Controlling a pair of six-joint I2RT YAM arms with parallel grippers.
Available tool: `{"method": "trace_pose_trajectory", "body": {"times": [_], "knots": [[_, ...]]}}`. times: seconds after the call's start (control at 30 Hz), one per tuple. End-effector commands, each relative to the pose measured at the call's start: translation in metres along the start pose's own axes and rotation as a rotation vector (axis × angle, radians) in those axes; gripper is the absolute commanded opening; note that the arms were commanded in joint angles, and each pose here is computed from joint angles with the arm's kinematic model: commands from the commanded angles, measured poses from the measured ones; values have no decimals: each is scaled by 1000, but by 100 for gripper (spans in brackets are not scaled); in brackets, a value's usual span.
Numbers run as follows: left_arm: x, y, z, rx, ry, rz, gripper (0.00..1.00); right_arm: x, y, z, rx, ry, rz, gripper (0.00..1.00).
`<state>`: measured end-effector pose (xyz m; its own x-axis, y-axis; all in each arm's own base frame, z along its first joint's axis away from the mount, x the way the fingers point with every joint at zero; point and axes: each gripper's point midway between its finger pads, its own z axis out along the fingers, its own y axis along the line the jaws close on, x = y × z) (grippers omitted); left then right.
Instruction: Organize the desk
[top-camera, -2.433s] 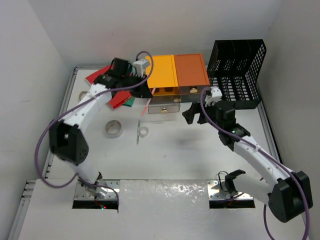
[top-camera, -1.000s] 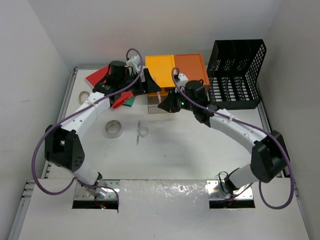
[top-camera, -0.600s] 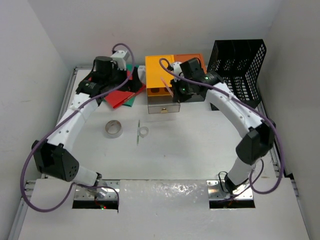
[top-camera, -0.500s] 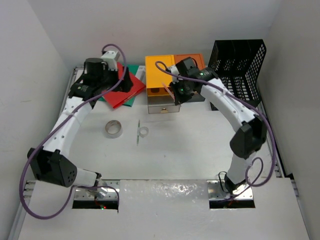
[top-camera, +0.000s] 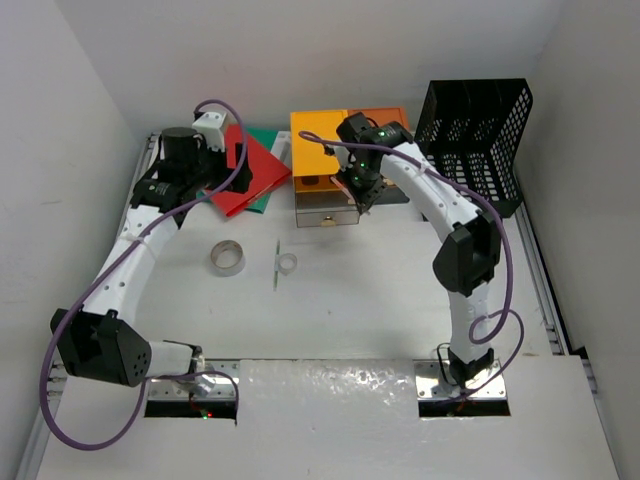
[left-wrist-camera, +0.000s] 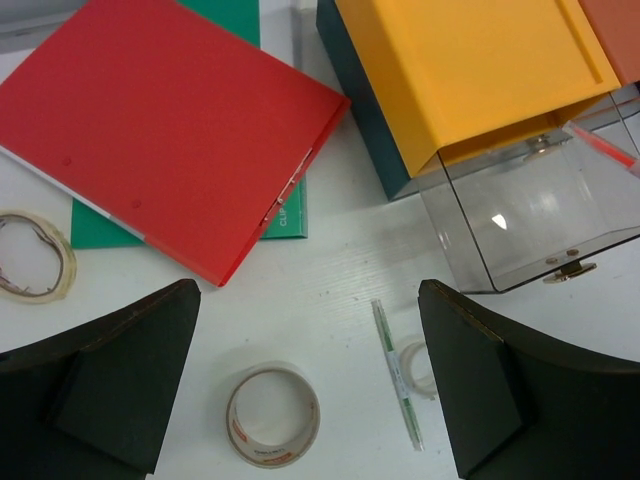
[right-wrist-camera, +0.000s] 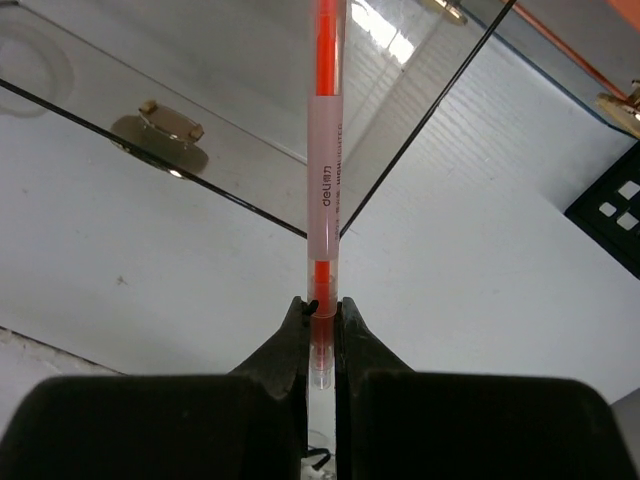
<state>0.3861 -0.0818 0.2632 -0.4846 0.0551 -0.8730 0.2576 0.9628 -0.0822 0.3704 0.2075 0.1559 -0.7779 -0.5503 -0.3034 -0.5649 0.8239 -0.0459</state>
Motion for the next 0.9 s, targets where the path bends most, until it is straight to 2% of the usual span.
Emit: {"method": "trace_pose_trajectory", "body": {"times": [0.0,0.2,0.27,0.57,0.63,0.7,0.73,0.77,0.8,0.87], "knots": [[-25,-4,-7,16,-95,27,90,11,-2,-3,25,42,-30,0],[-24,-6,-4,27,-93,21,90,8,-3,-3,31,44,-40,1],[-22,-5,-2,27,-86,19,90,1,-3,-1,27,30,-43,8],[-21,-5,1,30,-72,23,90,-17,6,19,-23,33,-50,15],[-20,-5,1,30,-70,24,90,-31,9,18,-32,-26,-26,24],[-19,-5,1,30,-69,23,90,-47,11,13,-43,-94,4,28],[-18,-5,1,29,-67,22,90,-62,12,12,-42,-159,29,38],[-18,-5,1,29,-67,24,90,-71,11,7,-40,-203,42,43],[-18,-5,1,28,-64,27,90,-83,10,10,-39,-258,57,44],[-16,-4,1,25,-57,33,90,-93,18,9,-80,-300,78,58]]}}
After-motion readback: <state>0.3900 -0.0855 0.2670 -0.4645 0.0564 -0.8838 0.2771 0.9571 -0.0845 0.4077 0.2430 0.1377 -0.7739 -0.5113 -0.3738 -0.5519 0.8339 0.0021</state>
